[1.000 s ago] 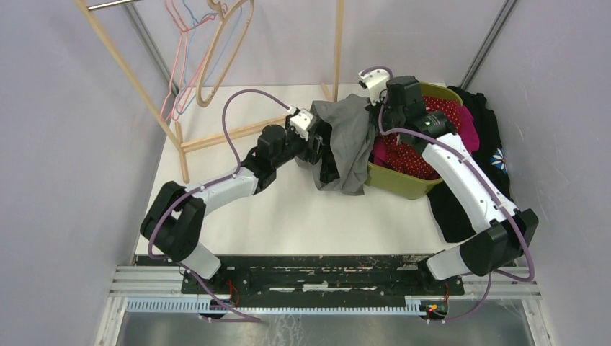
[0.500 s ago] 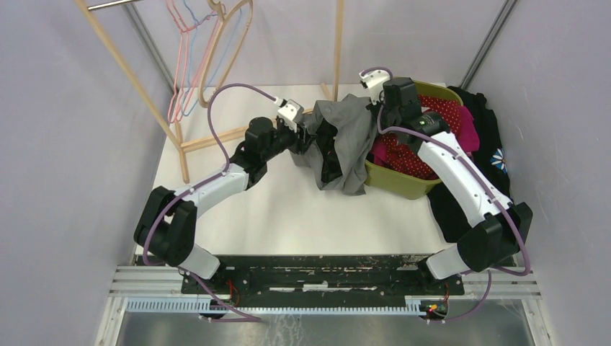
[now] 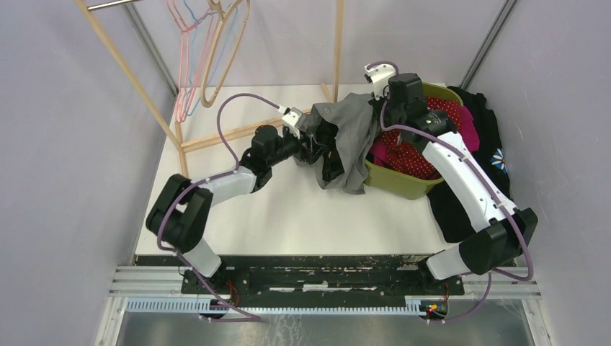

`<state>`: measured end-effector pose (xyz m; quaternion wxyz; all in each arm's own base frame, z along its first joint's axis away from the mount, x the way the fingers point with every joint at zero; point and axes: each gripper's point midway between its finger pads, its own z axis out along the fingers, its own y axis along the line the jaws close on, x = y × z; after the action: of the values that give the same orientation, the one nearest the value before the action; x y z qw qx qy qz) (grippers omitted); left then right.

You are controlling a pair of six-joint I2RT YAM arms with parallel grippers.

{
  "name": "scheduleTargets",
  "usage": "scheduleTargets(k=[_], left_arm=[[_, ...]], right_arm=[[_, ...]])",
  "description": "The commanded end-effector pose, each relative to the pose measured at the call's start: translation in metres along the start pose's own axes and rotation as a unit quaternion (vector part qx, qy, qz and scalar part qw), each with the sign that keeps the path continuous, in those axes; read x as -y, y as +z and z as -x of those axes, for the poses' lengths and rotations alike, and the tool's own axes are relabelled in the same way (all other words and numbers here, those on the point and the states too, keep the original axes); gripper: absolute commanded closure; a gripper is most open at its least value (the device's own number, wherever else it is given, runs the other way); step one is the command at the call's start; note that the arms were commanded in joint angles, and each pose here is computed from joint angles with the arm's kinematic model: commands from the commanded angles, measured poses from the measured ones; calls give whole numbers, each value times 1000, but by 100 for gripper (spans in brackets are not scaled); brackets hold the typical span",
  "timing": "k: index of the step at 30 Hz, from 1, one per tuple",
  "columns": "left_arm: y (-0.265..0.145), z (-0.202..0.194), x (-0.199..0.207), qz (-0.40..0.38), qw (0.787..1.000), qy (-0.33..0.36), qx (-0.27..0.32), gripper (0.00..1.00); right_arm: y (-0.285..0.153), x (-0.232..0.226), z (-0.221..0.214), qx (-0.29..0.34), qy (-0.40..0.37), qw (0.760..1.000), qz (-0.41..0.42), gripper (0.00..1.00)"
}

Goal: Remove the skirt from the hanger

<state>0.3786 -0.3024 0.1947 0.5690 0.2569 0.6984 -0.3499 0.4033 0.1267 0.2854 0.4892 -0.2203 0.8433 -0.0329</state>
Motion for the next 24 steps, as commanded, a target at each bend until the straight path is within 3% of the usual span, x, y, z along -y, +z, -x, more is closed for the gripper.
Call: scheduleTargets(k=[1,5,7,9,10,12,13,14,21,22,24], left_arm=[[19,-4,2,-20,999,-38,15,19],[32,-18,4,-39,997,-61,-9,9],[36,-23,3,-43,997,-64,-17,10],[41,-27,2,-48,996,-70,-24,18],[44,-26,4,-57,995,-74,-27,32],[51,-27,10,-79,993,-83,-36,76],[54,-29,12,-88,991,-90,-44,94],[56,-30,14,-96,989,-96,-50,97],[37,-51,-6,-42,990,-57,-118,97],[31,-55,-10,-36,989,-53,-133,92],[19,-53,-8,-41,987,-40,-147,68]], right_arm=[[-45,13,49,89,39,995,0,99],[-61,13,56,107,40,993,5,99],[-70,16,59,116,39,992,2,99],[-78,20,62,125,38,991,-4,99],[-81,22,63,128,36,991,-7,99],[-84,23,63,130,35,991,-9,99],[-84,23,62,130,34,991,-10,99],[-83,23,61,129,34,991,-10,99],[-76,27,51,113,26,993,-26,99],[-74,26,49,110,23,993,-25,99],[-69,24,43,102,22,994,-24,99]])
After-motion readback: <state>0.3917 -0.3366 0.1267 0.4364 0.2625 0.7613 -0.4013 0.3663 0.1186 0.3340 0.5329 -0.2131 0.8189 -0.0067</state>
